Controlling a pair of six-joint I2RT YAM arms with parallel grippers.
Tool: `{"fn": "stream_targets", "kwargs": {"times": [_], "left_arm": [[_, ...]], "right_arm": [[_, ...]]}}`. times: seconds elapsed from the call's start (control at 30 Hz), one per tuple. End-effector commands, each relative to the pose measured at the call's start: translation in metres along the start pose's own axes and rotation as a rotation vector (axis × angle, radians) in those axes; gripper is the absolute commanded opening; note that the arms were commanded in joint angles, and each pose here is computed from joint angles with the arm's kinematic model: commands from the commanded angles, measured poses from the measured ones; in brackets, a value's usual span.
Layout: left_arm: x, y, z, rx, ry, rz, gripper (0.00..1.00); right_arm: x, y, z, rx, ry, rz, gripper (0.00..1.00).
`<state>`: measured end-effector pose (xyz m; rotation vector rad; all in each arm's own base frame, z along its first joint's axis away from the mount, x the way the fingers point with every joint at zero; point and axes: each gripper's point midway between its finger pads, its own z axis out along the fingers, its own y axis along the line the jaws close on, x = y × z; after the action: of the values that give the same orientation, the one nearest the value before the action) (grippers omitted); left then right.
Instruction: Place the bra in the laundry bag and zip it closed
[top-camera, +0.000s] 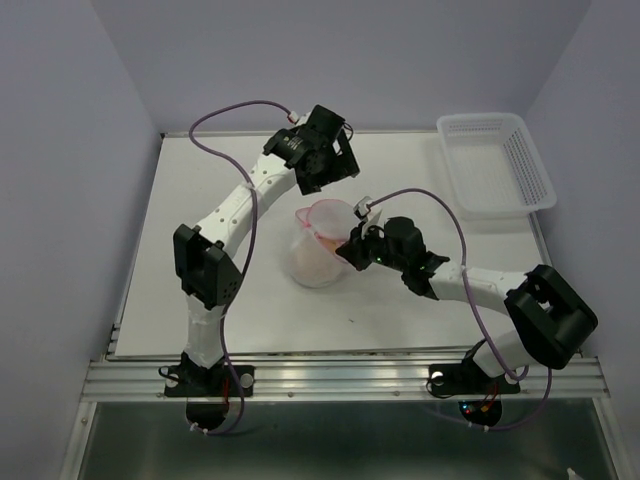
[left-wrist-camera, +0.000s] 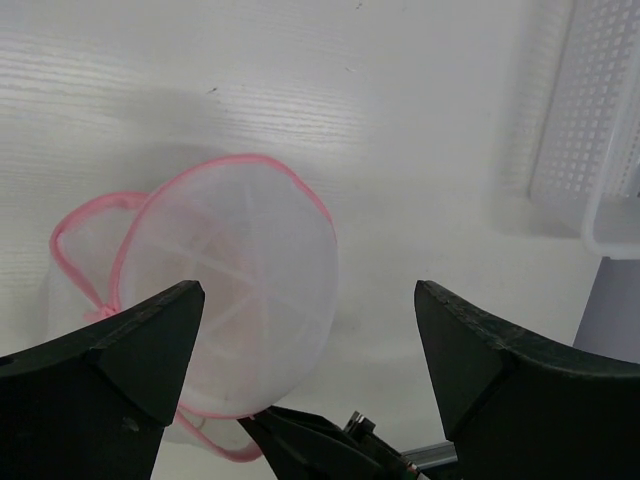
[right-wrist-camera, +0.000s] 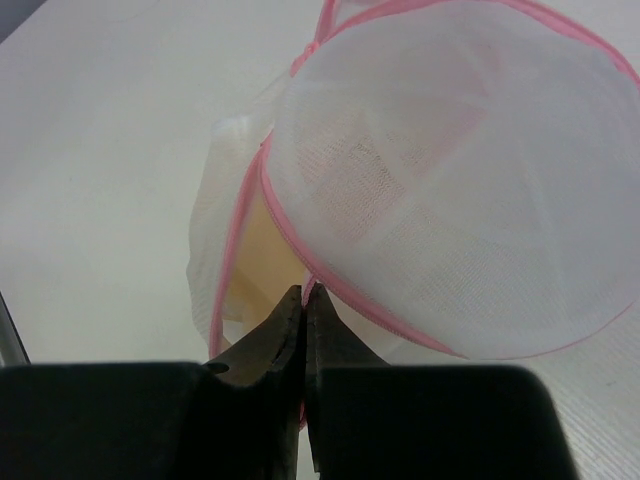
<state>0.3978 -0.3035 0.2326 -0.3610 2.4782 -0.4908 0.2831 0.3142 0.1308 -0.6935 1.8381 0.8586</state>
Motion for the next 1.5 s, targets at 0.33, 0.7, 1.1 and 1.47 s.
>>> {"fn": "stream_targets", "kwargs": {"times": [0.33, 0.7, 1.1, 1.47], "left_arm": [[0.026, 0.070, -0.096, 0.205, -0.237, 0.314, 0.99], [0.071, 0.087, -0.094, 0.443, -0.322, 0.469, 0.99], [0.080, 0.105, -0.030, 0.343, -0.232, 0.481, 0.96], [0.070, 0.109, -0.056, 0.398, -0.311, 0.384, 0.89]], "right_arm": [[-0.034, -0.009, -0.012, 0.049, -0.084, -0.033, 0.04], [-0.047, -0.021, -0.013, 0.017, -0.049, -0.090, 0.03], [-0.051, -0.038, -0.012, -0.026, -0.021, -0.207, 0.02], [-0.060, -0.036, -0.035, -0.019, 0.067, -0.198, 0.62]]}}
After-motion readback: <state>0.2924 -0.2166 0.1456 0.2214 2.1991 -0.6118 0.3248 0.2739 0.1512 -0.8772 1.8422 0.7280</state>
